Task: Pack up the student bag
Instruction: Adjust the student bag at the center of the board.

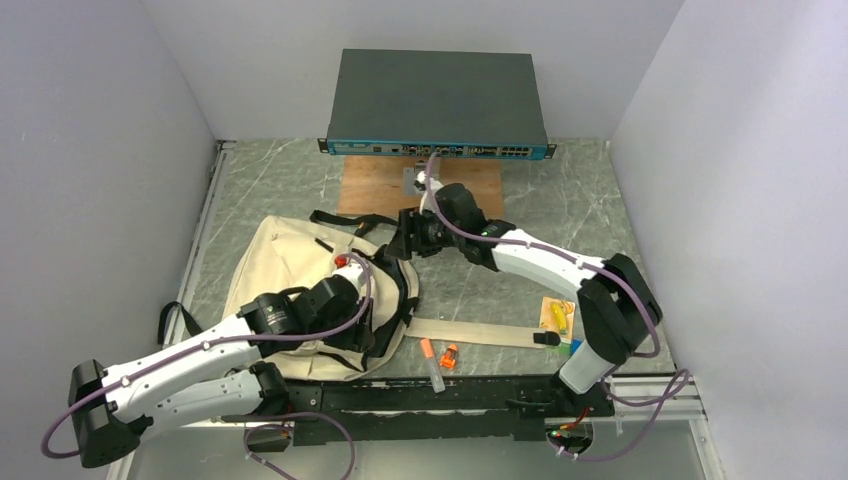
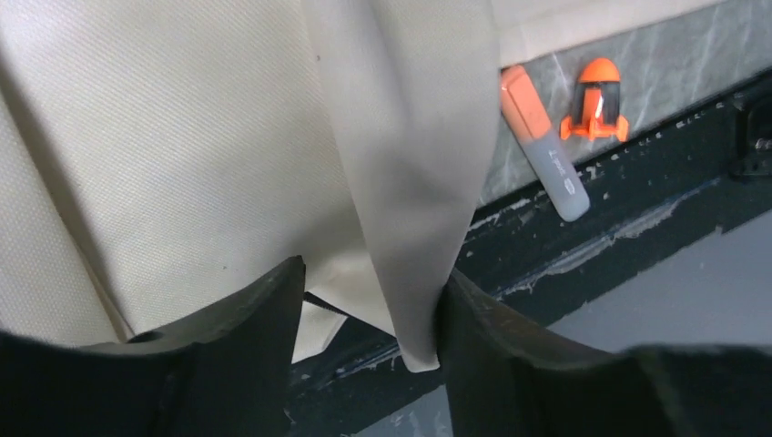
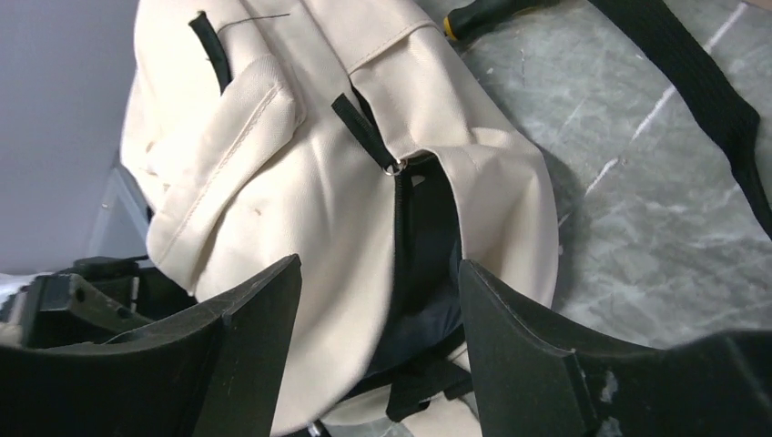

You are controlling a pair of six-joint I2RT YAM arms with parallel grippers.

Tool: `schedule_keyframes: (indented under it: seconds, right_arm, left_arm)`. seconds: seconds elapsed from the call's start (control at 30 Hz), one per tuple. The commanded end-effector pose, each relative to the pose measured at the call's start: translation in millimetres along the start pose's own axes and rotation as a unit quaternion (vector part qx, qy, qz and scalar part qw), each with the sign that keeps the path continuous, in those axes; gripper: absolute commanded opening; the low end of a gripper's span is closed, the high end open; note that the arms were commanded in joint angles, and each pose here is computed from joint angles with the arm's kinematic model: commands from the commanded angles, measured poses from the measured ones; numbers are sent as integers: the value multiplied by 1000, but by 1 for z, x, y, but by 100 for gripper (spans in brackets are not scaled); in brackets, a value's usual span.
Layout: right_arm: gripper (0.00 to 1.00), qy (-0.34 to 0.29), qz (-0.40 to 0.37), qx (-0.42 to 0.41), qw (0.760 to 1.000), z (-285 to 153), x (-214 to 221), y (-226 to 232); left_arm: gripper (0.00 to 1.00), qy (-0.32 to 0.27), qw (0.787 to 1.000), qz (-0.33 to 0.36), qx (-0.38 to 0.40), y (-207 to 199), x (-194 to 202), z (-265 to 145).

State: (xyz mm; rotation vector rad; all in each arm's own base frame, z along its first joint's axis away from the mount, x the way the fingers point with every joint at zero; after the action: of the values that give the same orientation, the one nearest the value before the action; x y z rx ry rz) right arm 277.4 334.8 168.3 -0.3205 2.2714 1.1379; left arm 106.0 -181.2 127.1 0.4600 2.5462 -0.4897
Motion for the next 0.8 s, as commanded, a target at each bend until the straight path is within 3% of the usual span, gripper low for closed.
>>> schedule_keyframes:
  seconds: [0.0, 0.1, 0.23, 0.33, 0.43, 0.63, 0.77]
  right_arm:
    - [68, -3, -94, 16, 995, 14, -13, 19]
    - [68, -7, -110, 22, 994, 20, -15, 22]
    - [61, 0, -109, 17, 994, 25, -15, 26]
    - [60, -7, -104, 4, 995, 23, -12, 32]
    - [62, -1, -100, 0, 995, 14, -7, 41]
    - [68, -5, -105, -50, 993, -12, 30, 85]
    - [74, -39, -56, -22, 997, -12, 36, 67]
  left_arm:
    - [70, -3, 999, -11, 32, -9, -2, -19]
    - [82, -36, 999, -3, 13, -2, -16, -39]
    - [87, -74, 996, -14, -36, 16, -41, -72]
    - [90, -100, 993, -18, -60, 25, -60, -90]
    - [99, -109, 990, -29, -81, 33, -70, -98]
    - [100, -96, 973, -105, -182, 74, -56, -87]
    - [100, -97, 972, -122, -176, 81, -62, -71]
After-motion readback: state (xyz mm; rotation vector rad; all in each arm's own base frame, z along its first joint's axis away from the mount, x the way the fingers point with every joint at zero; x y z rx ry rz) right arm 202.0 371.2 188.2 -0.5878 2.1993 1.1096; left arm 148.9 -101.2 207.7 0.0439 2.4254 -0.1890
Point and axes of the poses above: each gripper's point midway between its finger pads, its own z axis out along the fingers, its own y axis along the line the jaws close on, x = y × z, the point moved 2 cm from there along -z, back along the fingers, and after that the axes turned 5 degrees about z, right-handed, at the moved point
